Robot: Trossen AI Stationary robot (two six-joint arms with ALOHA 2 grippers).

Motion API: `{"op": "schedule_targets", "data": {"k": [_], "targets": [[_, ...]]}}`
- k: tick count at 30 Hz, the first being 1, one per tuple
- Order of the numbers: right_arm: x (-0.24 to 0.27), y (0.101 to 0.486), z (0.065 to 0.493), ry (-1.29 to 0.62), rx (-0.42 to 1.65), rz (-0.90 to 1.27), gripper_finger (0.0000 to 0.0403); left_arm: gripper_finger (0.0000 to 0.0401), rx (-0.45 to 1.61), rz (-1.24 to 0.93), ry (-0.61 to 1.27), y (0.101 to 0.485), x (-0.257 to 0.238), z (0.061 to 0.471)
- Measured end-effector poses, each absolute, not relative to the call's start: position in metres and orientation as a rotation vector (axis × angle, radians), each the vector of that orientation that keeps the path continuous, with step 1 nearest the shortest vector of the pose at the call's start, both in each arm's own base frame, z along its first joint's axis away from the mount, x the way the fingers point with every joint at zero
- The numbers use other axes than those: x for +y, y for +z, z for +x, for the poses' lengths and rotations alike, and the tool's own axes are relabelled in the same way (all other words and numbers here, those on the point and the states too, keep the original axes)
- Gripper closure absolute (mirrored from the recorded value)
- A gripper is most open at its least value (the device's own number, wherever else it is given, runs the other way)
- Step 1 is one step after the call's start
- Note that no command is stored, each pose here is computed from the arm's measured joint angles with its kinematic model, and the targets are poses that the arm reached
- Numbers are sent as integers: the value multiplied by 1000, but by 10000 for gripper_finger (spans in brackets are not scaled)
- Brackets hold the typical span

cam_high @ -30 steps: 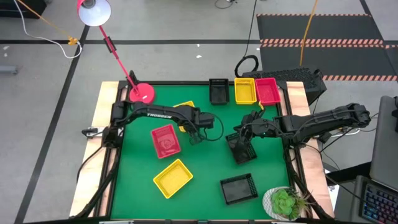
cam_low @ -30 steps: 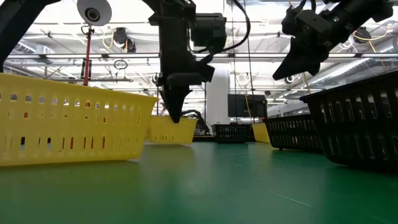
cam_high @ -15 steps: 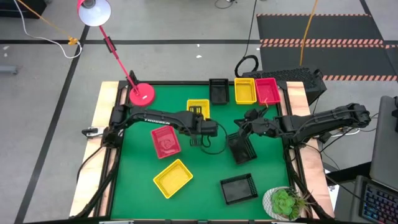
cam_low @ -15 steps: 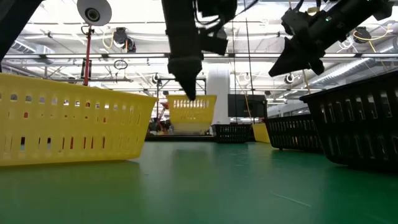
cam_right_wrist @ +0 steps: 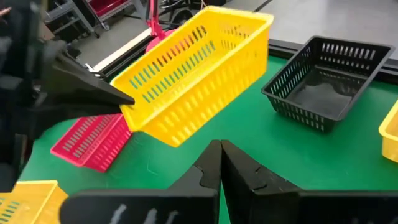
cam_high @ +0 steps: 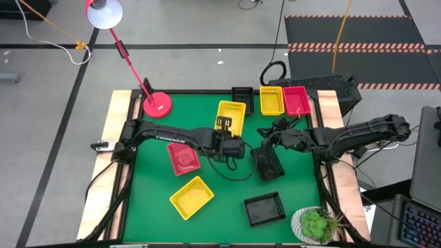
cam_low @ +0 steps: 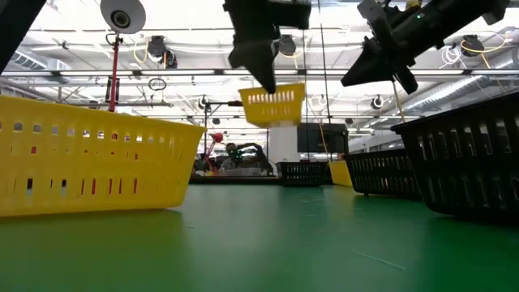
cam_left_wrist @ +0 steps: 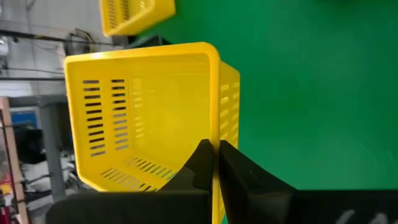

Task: Stack baskets by color
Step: Stack the middle yellow bin on the top yellow bin

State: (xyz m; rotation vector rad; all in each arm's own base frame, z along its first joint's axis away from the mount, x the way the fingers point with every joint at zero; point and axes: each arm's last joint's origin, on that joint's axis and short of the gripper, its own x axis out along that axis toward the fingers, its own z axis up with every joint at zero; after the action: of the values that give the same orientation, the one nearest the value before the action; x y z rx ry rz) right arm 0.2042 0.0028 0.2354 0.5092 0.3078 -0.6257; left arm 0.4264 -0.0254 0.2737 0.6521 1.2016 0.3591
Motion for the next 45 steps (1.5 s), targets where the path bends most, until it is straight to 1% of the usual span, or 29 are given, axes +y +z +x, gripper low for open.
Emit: {"op": "schedule_targets", "data": {"k": [4,8,13,17,20,25,30,33,39,45], "targets": [[3,236,205,-619,304,494,403,396,1159,664,372,285,-24,430],[3,236,205,-616,310,476,403,389,1118,673,390,296,-24,432],[3,238,205,-615,287,507,403,396,1071,688,384,298,-25,437],[3,239,206,-617,256,563,400,392,1064,722,366,294,-25,439],[2,244,204,-612,218,598,385,392,1075,756,374,291,-24,439],[-3,260,199,-598,101,620,339,396,1121,836,394,281,-20,438],[-16,265,201,-636,24,634,292,395,1126,1028,476,272,-18,442],[-22,262,206,-664,13,650,272,396,1134,1112,468,269,-18,444],[-32,259,213,-704,-13,653,253,395,1172,1255,490,260,-17,446],[-42,258,214,-742,-32,650,252,392,1200,1310,472,255,-17,445]]}}
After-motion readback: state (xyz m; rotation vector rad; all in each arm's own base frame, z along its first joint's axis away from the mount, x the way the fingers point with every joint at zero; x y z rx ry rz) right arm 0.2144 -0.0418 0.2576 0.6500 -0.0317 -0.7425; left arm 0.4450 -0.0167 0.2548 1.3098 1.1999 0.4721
